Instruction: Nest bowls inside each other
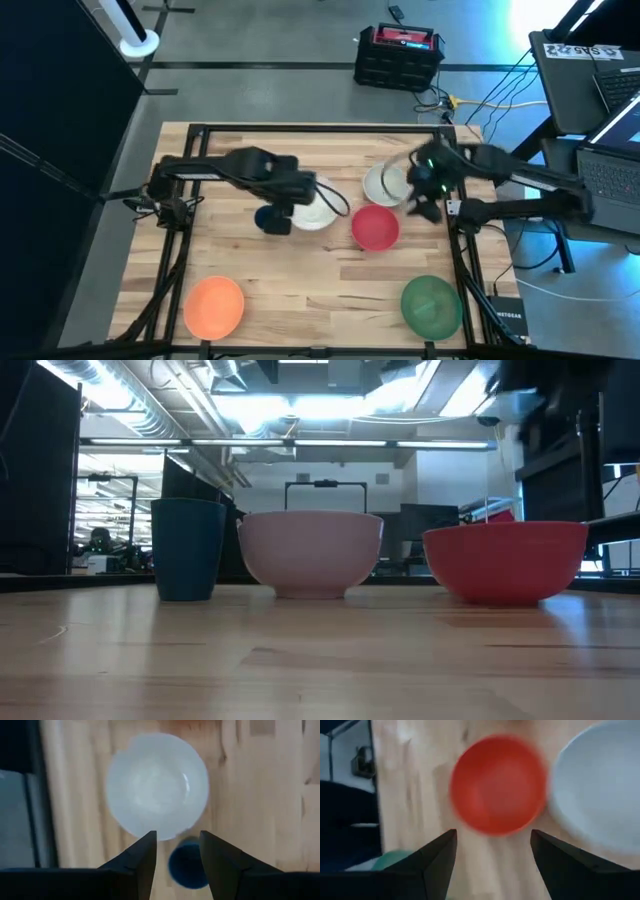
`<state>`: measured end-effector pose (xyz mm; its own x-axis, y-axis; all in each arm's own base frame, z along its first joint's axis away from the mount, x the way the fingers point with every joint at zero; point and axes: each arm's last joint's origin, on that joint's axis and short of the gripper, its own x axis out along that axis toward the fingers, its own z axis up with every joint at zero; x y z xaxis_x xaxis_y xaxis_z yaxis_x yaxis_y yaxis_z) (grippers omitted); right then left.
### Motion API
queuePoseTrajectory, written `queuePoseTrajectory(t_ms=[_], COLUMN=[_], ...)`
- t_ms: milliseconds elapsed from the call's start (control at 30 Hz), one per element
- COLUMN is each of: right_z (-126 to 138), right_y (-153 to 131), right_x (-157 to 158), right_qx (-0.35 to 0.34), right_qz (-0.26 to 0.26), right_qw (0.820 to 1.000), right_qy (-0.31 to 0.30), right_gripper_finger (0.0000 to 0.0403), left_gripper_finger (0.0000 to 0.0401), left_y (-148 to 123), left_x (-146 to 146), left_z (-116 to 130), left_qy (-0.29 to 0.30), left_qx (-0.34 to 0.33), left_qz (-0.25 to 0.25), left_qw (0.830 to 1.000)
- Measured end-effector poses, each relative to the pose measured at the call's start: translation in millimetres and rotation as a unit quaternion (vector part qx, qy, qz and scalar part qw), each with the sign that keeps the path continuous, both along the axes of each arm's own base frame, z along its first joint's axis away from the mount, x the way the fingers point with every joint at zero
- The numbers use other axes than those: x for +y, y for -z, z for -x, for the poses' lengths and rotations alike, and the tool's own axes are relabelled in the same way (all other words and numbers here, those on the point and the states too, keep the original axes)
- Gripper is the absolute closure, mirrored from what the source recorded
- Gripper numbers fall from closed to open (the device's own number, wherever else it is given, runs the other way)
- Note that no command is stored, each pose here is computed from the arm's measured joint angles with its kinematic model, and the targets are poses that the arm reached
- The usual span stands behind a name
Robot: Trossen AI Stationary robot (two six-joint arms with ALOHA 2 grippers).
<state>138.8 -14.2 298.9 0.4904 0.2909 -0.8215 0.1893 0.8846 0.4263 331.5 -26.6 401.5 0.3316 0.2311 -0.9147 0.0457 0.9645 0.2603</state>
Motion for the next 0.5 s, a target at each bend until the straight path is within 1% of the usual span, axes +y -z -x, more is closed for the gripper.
queuePoseTrajectory(t_ms=[100,300,400,500], right_z=[9,-5,-3,5], right_y=[-1,19,30,43], right_x=[32,82,111,140], right_qx=[0.038,0.119,0.152,0.178], right_qz=[0.005,0.009,0.023,0.043], right_qw=[0.999,0.993,0.988,0.982], right_qy=[0.012,-0.018,-0.030,-0.040], right_gripper_finger=[0.0164,0.0171,0.0175,0.0179], left_gripper_finger=[0.0269,0.0269,0.0269,0.0269], left_y=[-21,-50,-62,-74], left_x=[3,7,9,11], left_z=[21,56,74,93], left_qy=[-0.007,-0.019,-0.025,-0.031], left_qx=[-0.037,-0.091,-0.117,-0.143], left_qz=[-0.017,-0.009,-0.005,0.000], left_qw=[0.999,0.996,0.993,0.989])
